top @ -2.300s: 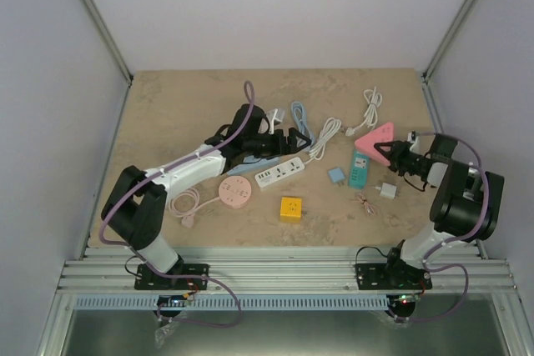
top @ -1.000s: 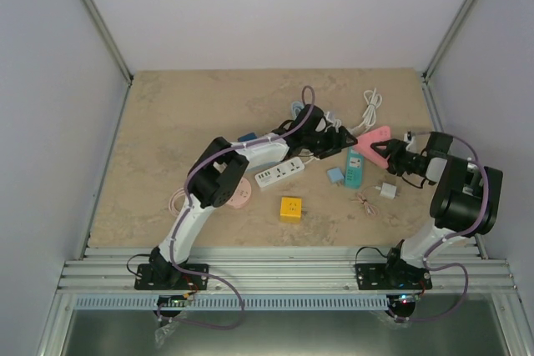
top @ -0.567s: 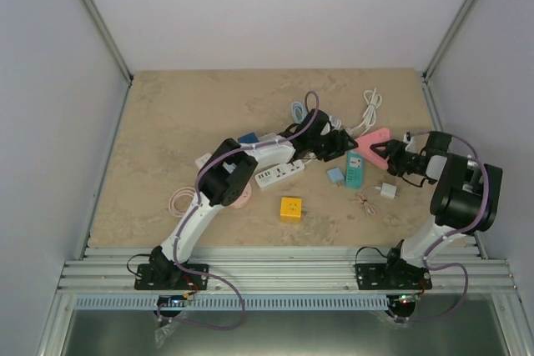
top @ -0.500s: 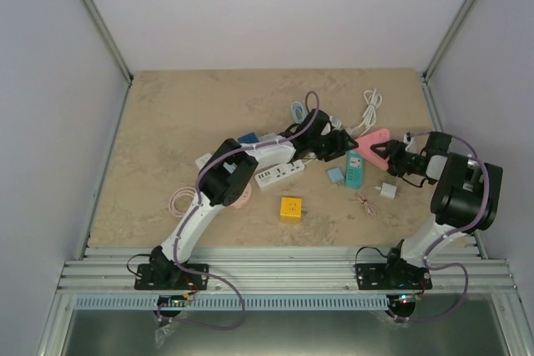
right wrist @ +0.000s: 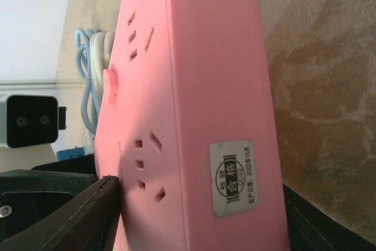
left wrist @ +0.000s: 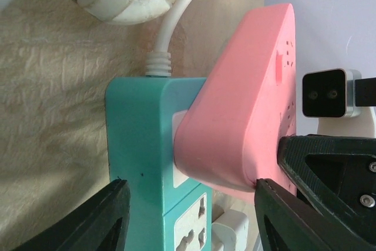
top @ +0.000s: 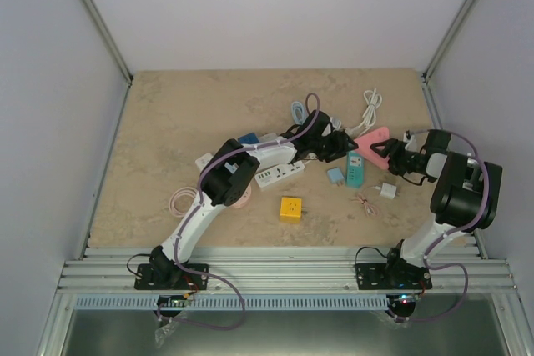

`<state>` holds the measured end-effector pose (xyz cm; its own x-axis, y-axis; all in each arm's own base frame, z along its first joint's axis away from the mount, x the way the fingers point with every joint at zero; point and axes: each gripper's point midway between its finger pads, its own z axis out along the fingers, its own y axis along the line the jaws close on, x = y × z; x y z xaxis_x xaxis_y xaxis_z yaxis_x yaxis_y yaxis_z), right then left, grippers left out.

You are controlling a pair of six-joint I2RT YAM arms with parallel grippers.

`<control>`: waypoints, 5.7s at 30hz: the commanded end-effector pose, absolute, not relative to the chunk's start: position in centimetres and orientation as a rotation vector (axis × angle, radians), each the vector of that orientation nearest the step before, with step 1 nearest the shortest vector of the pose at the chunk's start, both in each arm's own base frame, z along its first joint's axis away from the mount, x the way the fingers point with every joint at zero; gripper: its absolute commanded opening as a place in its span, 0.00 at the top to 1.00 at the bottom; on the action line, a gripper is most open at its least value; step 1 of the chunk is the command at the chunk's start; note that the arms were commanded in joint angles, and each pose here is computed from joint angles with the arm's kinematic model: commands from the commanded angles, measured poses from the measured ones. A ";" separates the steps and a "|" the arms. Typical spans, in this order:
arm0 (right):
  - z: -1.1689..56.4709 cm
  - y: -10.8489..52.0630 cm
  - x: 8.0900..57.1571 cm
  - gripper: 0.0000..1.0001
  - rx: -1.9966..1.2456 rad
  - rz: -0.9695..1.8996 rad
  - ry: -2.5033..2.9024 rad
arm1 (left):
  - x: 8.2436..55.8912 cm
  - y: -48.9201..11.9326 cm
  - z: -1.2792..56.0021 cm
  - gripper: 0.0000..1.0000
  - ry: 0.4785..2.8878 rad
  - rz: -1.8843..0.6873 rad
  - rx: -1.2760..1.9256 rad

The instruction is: Insert the plug

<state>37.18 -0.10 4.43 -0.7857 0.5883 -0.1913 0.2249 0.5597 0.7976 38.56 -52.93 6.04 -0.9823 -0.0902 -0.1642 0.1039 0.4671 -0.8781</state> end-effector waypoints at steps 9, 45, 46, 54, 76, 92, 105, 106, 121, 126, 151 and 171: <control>-1.5 -3.1 33.6 0.19 0.857 0.689 2.569 | 38.0 -53.2 2.8 0.37 2.606 -1.510 -0.025; 2.4 -1.8 35.8 0.27 0.599 0.519 2.591 | 38.6 -52.3 0.9 0.58 2.684 -1.420 -0.045; 2.3 -1.7 35.8 0.27 0.593 0.502 2.606 | 38.6 -52.2 0.6 0.60 2.691 -1.422 -0.057; 1.8 -1.4 35.8 0.27 0.577 0.423 2.650 | 39.3 -51.9 0.7 0.59 2.688 -1.418 -0.078; 13.0 -3.8 37.7 0.02 0.528 0.262 2.362 | 41.8 -42.6 15.2 0.01 2.435 -1.036 0.137; 15.2 3.7 31.3 0.16 0.317 0.208 2.446 | 35.3 -28.2 19.8 0.01 2.258 -0.652 0.039; 8.0 14.4 28.7 0.31 -0.129 0.185 2.700 | 31.7 -26.6 18.0 0.02 2.225 -0.825 0.030; 7.6 14.5 28.9 0.28 -0.136 0.170 2.707 | 31.7 -26.7 17.9 0.02 2.229 -0.833 0.029; 2.9 13.0 31.0 0.29 -0.166 -0.085 2.765 | 31.1 -27.9 16.7 0.02 2.270 -0.915 0.043; 1.6 13.2 30.9 0.29 -0.173 -0.091 2.801 | 30.9 -27.7 16.2 0.02 2.283 -0.912 0.039; 9.3 15.2 32.6 0.57 0.079 0.256 2.525 | 30.7 -27.2 17.9 0.01 2.170 -0.984 -0.010; 21.1 23.2 30.8 0.61 0.532 1.240 2.185 | 29.0 -28.4 22.4 0.00 1.869 -1.124 0.066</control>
<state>30.91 21.20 18.46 -0.7606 0.5220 -0.3860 0.0566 0.6456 0.7616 29.06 -27.62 20.26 -0.6415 -0.3443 -0.6855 0.3900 0.6232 -0.6779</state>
